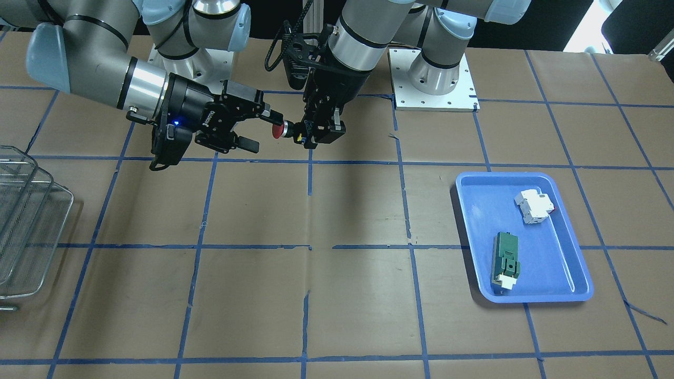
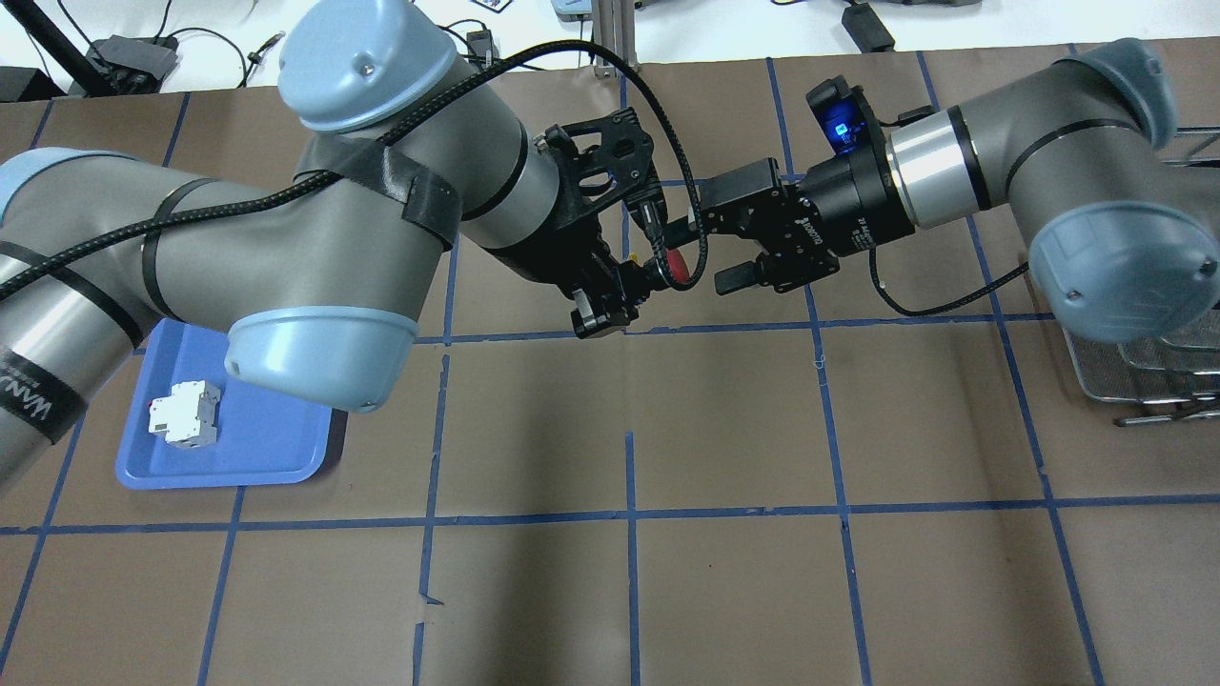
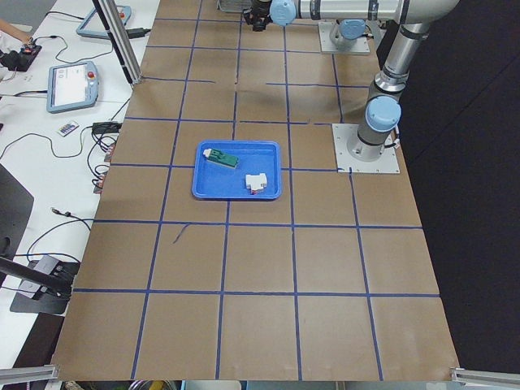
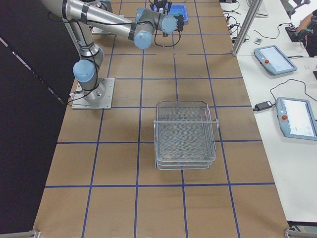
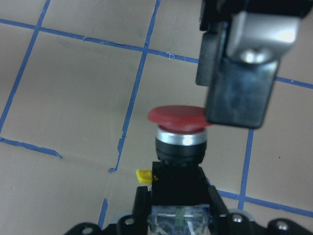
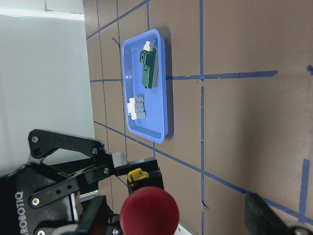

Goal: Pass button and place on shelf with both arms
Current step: 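Hold the button with the left gripper while the right gripper approaches it, then close the right gripper on the red push-button beside the left gripper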

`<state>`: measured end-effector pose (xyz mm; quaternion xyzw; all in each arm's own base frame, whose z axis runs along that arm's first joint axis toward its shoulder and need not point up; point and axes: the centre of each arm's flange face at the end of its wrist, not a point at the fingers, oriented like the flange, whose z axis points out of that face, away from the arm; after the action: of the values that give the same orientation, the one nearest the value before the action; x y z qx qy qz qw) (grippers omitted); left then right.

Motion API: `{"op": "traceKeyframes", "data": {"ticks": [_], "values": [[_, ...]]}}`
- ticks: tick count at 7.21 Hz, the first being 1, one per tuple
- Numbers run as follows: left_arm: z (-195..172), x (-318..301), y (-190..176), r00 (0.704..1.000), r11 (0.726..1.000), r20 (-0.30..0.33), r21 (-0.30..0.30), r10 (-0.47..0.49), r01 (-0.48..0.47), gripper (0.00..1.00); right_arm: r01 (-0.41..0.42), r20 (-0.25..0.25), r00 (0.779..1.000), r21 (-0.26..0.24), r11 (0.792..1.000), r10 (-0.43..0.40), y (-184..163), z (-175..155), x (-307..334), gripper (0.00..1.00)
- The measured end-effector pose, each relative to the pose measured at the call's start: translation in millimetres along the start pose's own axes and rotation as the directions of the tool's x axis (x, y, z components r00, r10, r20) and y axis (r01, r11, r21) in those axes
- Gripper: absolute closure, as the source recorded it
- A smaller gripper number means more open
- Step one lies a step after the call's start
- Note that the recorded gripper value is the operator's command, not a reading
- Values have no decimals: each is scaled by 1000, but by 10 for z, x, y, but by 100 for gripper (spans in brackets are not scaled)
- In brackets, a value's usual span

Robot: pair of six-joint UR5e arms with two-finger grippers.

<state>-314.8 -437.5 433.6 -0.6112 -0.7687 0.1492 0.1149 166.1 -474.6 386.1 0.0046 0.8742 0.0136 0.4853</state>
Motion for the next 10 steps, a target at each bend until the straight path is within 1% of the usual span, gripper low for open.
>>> {"op": "traceKeyframes", "data": {"ticks": [3,4,5,6,7,8,9,10], "values": [[-12,7,-4,1000,1000,1,2,3,-3,100,-43,-4,999,-1,999,43,30,55,-99,0],[-15,8,-4,1000,1000,2,2,3,-3,100,-52,-7,999,-9,999,52,64,95,-152,8],[-17,8,-4,1000,1000,2,3,3,-3,100,-53,-11,999,-14,998,53,84,123,-182,27],[-24,10,-6,1000,1000,4,4,3,-3,100,-50,-13,999,-16,999,50,90,134,-193,73],[-32,14,-8,1000,1000,5,5,4,-4,100,-49,-14,999,-17,999,49,88,136,-200,89],[-36,17,-9,1000,1000,6,6,5,-5,100,-49,-14,999,-15,999,48,80,133,-206,91],[-41,18,-11,1000,1000,7,7,6,-6,83,-44,-16,999,-12,999,44,67,127,-216,91],[-46,18,-12,1000,1000,8,7,6,-6,48,-37,-16,999,-6,999,37,53,115,-231,91]]}}
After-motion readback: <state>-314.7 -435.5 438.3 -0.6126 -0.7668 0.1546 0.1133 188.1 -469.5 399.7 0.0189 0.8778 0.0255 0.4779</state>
